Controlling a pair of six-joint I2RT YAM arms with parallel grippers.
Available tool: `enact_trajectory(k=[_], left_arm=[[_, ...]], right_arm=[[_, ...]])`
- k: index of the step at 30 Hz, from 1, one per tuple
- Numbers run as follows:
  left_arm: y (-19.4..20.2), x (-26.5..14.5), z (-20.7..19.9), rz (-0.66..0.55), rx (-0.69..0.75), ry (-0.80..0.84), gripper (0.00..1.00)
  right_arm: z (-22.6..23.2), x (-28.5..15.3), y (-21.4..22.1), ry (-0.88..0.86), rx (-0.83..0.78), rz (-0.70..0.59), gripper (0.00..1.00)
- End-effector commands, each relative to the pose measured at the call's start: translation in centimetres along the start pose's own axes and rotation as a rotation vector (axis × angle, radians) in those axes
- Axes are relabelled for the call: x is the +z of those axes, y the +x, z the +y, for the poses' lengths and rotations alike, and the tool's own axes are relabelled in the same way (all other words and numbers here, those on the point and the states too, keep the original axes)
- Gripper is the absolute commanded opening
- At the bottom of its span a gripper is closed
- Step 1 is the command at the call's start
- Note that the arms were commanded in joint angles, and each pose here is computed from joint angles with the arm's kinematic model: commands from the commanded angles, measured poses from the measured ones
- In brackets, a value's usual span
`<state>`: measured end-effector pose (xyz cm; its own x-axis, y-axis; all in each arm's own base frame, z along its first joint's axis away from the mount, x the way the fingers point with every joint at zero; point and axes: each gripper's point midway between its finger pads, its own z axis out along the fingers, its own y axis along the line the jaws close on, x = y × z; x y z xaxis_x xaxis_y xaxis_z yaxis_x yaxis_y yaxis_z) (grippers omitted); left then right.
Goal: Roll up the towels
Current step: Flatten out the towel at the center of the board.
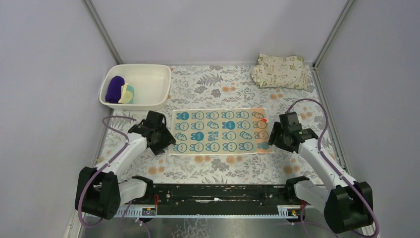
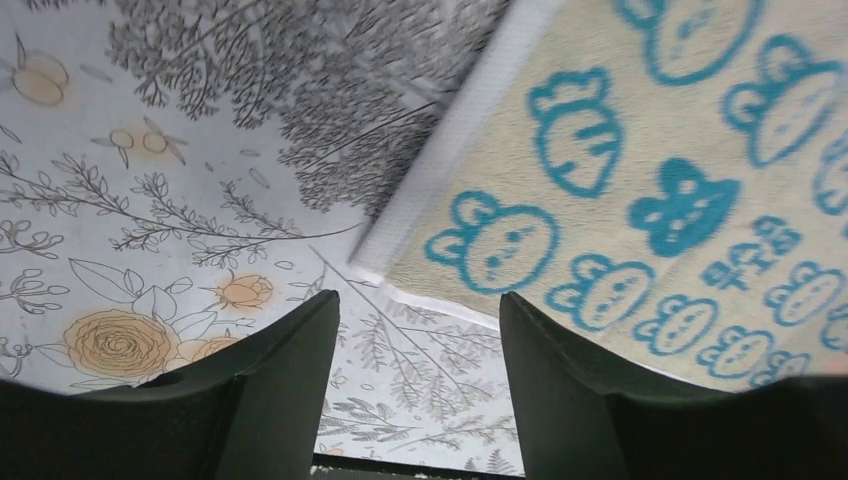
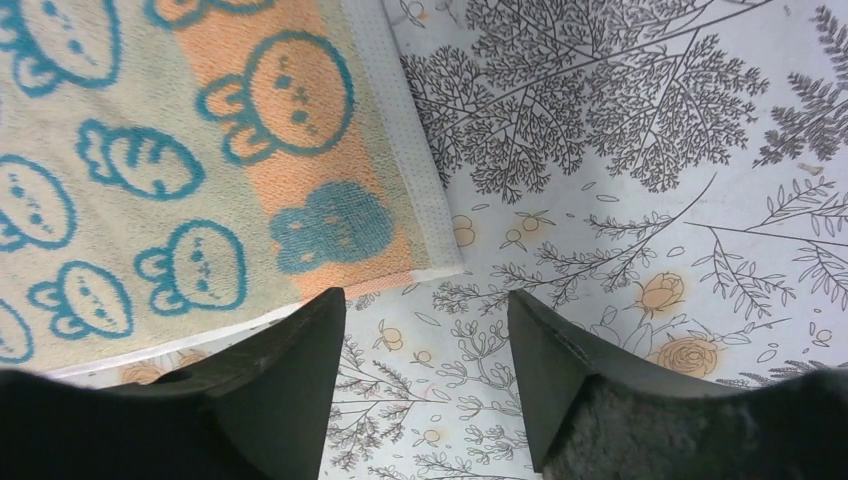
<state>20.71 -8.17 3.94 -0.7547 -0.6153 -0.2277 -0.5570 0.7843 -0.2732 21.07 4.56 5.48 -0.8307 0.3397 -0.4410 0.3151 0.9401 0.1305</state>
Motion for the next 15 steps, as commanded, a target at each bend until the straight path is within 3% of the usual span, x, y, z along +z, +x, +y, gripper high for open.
enact_trajectory(k=[1,5,10,15], left_arm=[[-3.3,-2.8,-2.0,-0.091,0.043,0.020,0.61],[-5.2,-3.6,-5.4,-0.093,0.119,0.078,0.62],[-4.6,-1.7,-9.5,-0.025,0.218,0.111,0.61],[-2.9,2.1,-9.1,0.051,0.225,0.052,0.61]], right_arm=[[1.6,-1.8,-3.3,-0.053,-0.030,-0.076,0.68],[4.4,-1.9,-5.6,-0.146,-0.084,-0.087,0.68],[8.6,-0.3,-5.1,-0.321,-0.054,0.020,0.70],[8.7,1.4,-3.3,-0.324,-0.018,0.095,0.71]])
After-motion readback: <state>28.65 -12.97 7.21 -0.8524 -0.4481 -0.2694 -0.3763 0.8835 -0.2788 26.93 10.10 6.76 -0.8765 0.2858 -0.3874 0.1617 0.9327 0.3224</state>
